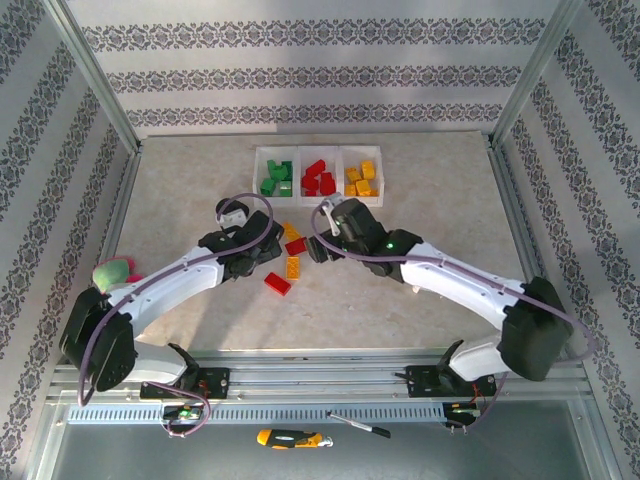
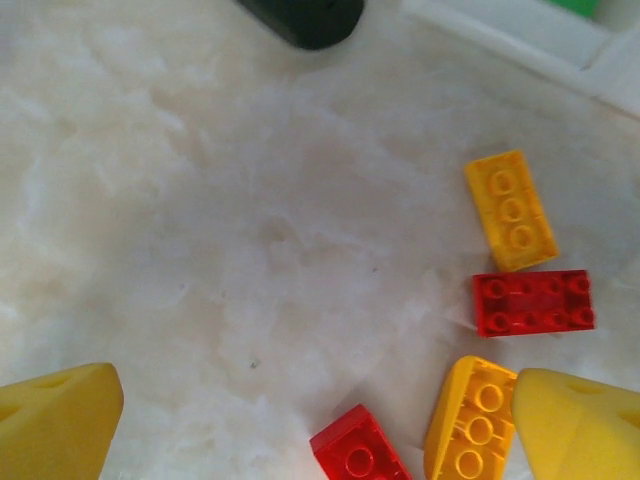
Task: Sort the legos into containers by color
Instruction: Pick up the lego from the middle-left of the table.
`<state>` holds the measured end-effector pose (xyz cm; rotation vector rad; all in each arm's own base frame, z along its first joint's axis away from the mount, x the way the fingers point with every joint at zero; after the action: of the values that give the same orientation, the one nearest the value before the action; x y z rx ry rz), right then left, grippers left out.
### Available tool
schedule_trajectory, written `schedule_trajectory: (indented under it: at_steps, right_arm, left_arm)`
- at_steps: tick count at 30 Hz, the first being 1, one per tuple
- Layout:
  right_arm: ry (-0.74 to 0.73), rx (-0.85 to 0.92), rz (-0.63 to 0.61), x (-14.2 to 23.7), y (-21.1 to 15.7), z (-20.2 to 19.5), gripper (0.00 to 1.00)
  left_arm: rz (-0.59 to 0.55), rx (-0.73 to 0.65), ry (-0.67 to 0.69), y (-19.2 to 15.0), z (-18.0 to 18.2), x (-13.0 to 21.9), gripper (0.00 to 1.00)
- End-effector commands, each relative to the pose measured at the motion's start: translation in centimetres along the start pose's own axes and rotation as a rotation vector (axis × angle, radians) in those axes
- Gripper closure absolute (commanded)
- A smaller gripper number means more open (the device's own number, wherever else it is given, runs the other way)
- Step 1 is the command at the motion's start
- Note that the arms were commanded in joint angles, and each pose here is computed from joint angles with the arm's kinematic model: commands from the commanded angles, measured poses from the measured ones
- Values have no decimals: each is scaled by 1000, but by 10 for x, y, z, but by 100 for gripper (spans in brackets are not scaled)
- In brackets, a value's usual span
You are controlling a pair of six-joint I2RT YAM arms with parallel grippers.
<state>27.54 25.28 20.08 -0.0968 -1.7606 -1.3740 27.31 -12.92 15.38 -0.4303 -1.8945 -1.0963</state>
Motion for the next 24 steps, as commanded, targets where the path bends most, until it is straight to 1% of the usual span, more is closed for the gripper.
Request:
schedule_trajectory:
  at_steps: [1, 3, 7, 10, 12, 14, 16, 22, 24]
  right_arm:
    - [8, -62, -8, 8, -13, -1, 12]
    - [11, -55, 6, 10, -20, -2, 12]
    - [13, -39, 17, 11, -24, -2, 12]
    - [9, -46, 13, 11, -26, -3, 12]
    - [5, -53, 12, 11, -28, -4, 12]
    - [4, -58, 12, 10, -31, -4, 11]
    - [6, -58, 19, 9, -34, -3, 12]
    - [5, -54, 26, 10, -38, -4, 11]
    - [6, -54, 31, 10, -40, -4, 11]
  left_arm:
    - [51, 110, 63, -10, 8, 2, 1]
    - [69, 153, 59, -14, 5, -2, 0]
    - [135, 223, 64, -28, 1, -15, 4]
    - [194, 258, 84, -41, 0, -26, 11]
    - [220, 264, 71, -47, -5, -32, 15]
    - [238, 268, 83, -52, -6, -38, 21]
    - [262, 266, 98, -56, -9, -43, 24]
    - [325, 286, 141, -74, -8, -59, 32]
    - [342, 286, 143, -78, -8, -63, 33]
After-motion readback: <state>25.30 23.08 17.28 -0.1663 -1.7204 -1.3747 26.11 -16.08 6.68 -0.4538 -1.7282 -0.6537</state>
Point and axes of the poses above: each hand's point on the last joint's axis, 136 mm out from that joint toward the fingers, its own x axis back along the fingers, its own z axis along the line the jaws close on, y = z × x, the point moved 4 cm from there along x, back along the fingers, and after that the axes turned 7 degrees about x, right-handed, at the moved point
